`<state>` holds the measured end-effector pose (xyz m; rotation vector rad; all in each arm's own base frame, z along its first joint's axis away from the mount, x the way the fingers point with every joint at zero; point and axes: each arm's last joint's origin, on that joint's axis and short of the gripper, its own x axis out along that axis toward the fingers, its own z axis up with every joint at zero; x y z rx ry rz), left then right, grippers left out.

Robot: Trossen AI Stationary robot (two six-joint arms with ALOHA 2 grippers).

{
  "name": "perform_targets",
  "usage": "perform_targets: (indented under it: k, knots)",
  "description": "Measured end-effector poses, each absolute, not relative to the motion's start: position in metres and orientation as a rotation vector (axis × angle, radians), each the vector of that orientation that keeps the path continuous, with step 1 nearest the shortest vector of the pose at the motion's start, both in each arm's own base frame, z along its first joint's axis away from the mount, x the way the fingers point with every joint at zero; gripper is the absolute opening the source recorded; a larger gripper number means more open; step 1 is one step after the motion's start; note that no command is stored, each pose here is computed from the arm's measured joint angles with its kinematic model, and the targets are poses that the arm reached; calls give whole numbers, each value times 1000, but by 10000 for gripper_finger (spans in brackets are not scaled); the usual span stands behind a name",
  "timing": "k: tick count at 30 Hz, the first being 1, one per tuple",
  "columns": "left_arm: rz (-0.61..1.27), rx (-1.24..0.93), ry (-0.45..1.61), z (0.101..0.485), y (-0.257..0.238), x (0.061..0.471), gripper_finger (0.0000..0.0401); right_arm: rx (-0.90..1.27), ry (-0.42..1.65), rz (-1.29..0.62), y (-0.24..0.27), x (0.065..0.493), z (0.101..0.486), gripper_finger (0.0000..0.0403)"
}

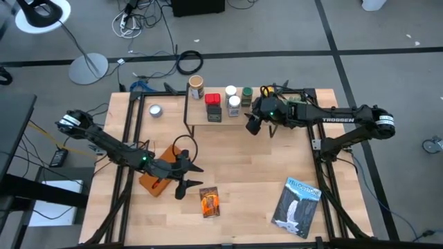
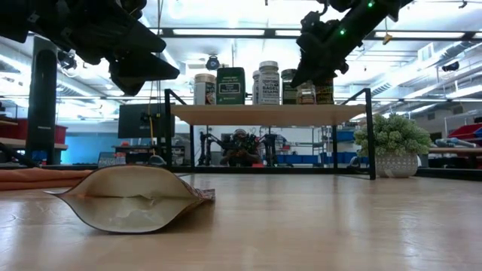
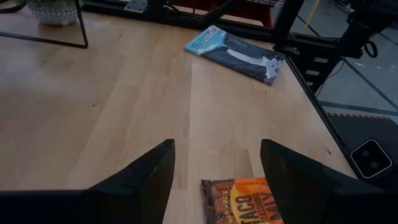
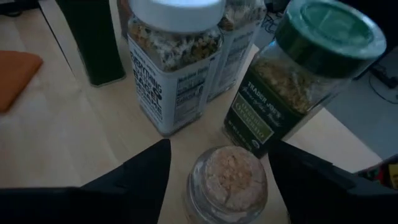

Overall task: Shelf spices
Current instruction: Put the brown seasoning bag on the shelf

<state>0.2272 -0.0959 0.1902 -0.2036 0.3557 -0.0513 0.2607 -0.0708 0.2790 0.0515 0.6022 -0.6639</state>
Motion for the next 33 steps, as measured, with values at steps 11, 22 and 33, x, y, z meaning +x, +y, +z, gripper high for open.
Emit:
perform_targets:
  k: [11,22,33]
  knots:
    - [-53,-207,348,191,-96,227,241,35,467,-648,-63,241,309,252]
    - [-54,-263,304,195,-97,229,241,254,418,-391,-10,221,324,243]
    - [35,-430,388,186,-94,226,241,198,655,-309,81,252,265,209]
